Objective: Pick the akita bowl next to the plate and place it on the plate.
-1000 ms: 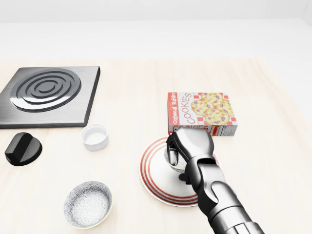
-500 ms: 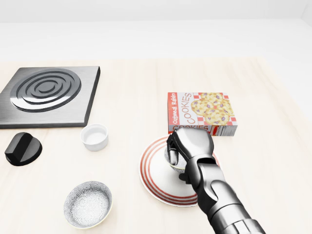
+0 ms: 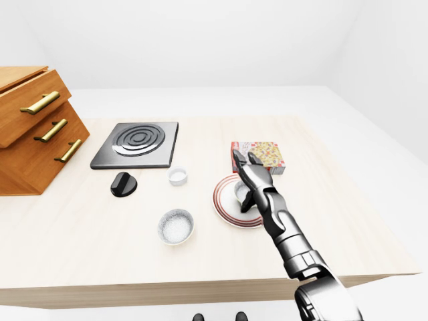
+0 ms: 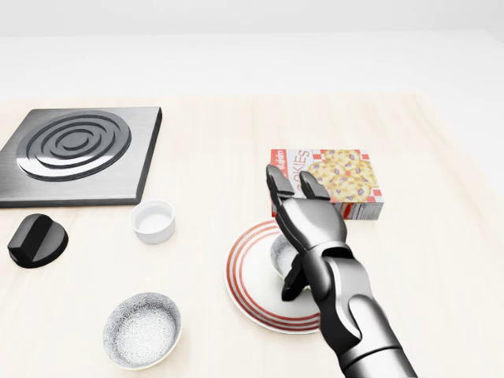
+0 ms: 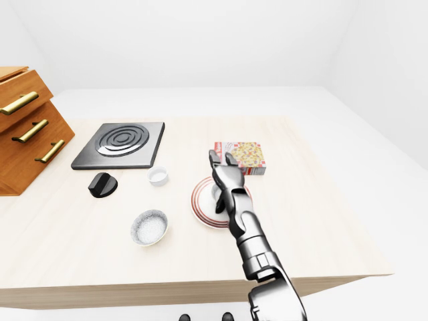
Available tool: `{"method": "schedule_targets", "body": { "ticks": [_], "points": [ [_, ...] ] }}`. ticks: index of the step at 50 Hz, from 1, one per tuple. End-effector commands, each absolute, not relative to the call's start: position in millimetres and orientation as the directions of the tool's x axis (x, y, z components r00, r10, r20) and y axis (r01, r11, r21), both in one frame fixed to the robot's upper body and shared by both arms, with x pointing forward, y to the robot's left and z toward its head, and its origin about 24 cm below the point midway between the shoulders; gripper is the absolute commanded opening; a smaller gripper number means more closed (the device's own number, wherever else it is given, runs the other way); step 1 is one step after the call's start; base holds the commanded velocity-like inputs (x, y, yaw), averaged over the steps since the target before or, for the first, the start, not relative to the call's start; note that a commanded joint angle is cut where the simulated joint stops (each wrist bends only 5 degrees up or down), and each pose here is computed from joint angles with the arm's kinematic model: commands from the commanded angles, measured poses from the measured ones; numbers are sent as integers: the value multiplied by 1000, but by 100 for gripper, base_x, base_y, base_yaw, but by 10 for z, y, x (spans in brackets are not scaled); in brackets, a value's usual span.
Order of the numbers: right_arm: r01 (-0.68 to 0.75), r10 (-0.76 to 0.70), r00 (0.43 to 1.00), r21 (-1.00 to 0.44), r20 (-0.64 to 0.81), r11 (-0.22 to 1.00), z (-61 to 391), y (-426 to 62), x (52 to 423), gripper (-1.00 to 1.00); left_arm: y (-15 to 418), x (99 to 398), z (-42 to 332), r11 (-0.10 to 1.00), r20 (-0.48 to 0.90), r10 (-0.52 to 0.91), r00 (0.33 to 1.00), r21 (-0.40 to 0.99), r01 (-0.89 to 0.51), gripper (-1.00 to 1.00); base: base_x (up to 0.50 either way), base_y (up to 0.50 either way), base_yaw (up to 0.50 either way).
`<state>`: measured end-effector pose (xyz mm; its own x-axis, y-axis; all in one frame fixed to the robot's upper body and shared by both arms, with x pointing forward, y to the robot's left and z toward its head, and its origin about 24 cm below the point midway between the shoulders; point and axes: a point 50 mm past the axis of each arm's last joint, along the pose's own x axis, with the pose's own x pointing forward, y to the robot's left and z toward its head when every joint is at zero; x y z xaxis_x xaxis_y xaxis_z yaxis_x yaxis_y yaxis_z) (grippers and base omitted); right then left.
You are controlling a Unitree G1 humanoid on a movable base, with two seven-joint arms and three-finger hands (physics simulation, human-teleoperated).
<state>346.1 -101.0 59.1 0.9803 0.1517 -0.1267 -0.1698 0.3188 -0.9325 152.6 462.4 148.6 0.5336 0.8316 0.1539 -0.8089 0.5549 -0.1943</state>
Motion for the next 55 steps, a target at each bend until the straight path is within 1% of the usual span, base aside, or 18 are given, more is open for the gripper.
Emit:
{"method": "schedule_targets", "body": {
  "ticks": [1, 4, 5, 6, 7, 9, 11, 12, 20, 22, 23, 31, 36, 38, 46, 48, 55],
  "points": [
    [-263, 248, 948, -931, -201, 252, 768, -956, 3191, 100, 4618, 1518, 1507, 557, 164, 830, 534, -196, -807, 100, 0, 0, 0],
    [-255, 267, 945, -937, -190, 239, 914, -942, 3116, 100, 4619, 1523, 1490, 558, 158, 829, 536, -196, -806, 100, 0, 0, 0],
    [-270, 302, 933, -935, -196, 229, 1060, -910, 2989, 100, 4613, 1521, 1500, 561, 163, 828, 537, -196, -804, 100, 0, 0, 0],
    [-272, 311, 930, -937, -197, 218, 1122, -899, 2950, 100, 4611, 1521, 1502, 561, 164, 827, 537, -196, -804, 100, 0, 0, 0],
    [-265, 314, 929, -943, -193, 203, 1192, -894, 2924, 100, 4612, 1530, 1480, 561, 156, 827, 540, -195, -804, 100, 0, 0, 0],
    [-224, 307, 940, -949, -150, 221, 1283, -908, 2959, 100, 4614, 1528, 1473, 562, 153, 827, 541, -194, -804, 100, 0, 0, 0],
    [-233, 303, 939, -950, -164, 210, 1291, -928, 2976, 100, 4616, 1522, 1479, 561, 155, 828, 540, -194, -805, 100, 0, 0, 0],
    [-206, 297, 946, -951, -133, 229, 1331, -940, 3010, 100, 4618, 1520, 1486, 560, 157, 828, 538, -194, -805, 100, 0, 0, 0],
    [-189, 291, 950, -953, -116, 238, 1370, -967, 3070, 100, 4619, 1521, 1473, 559, 153, 829, 538, -192, -807, 100, 0, 0, 0],
    [-188, 293, 949, -953, -114, 237, 1379, -964, 3070, 100, 4619, 1521, 1471, 558, 152, 829, 538, -192, -807, 100, 0, 0, 0],
    [-184, 294, 949, -954, -110, 235, 1395, -963, 3072, 100, 4614, 1509, 1530, 558, 174, 829, 532, -194, -807, 100, 0, 0, 0],
    [-160, 286, 954, -958, -88, 236, 1454, -994, 3100, 100, 4619, 1523, 1464, 558, 150, 830, 537, -190, -808, 100, 0, 0, 0],
    [-154, 286, 955, -960, -84, 235, 1468, -999, 3095, 100, 4614, 1512, 1514, 557, 168, 830, 532, -192, -808, 100, 0, 0, 0],
    [-152, 285, 955, -961, -83, 232, 1477, -1003, 3097, 100, 4619, 1522, 1478, 556, 155, 831, 535, -191, -809, 100, 0, 0, 0],
    [-130, 280, 958, -969, -67, 212, 1602, -1035, 3092, 100, 4618, 1525, 1482, 556, 155, 831, 535, -192, -808, 100, 0, 0, 0],
    [-117, 278, 959, -973, -58, 200, 1681, -1056, 3083, 100, 4614, 1517, 1526, 556, 171, 830, 531, -193, -808, 100, 0, 0, 0],
    [-87, 264, 964, -980, -38, 178, 1842, -1118, 3083, 100, 4617, 1510, 1509, 556, 167, 830, 532, -193, -808, 100, 0, 0, 0]
  ]
}}
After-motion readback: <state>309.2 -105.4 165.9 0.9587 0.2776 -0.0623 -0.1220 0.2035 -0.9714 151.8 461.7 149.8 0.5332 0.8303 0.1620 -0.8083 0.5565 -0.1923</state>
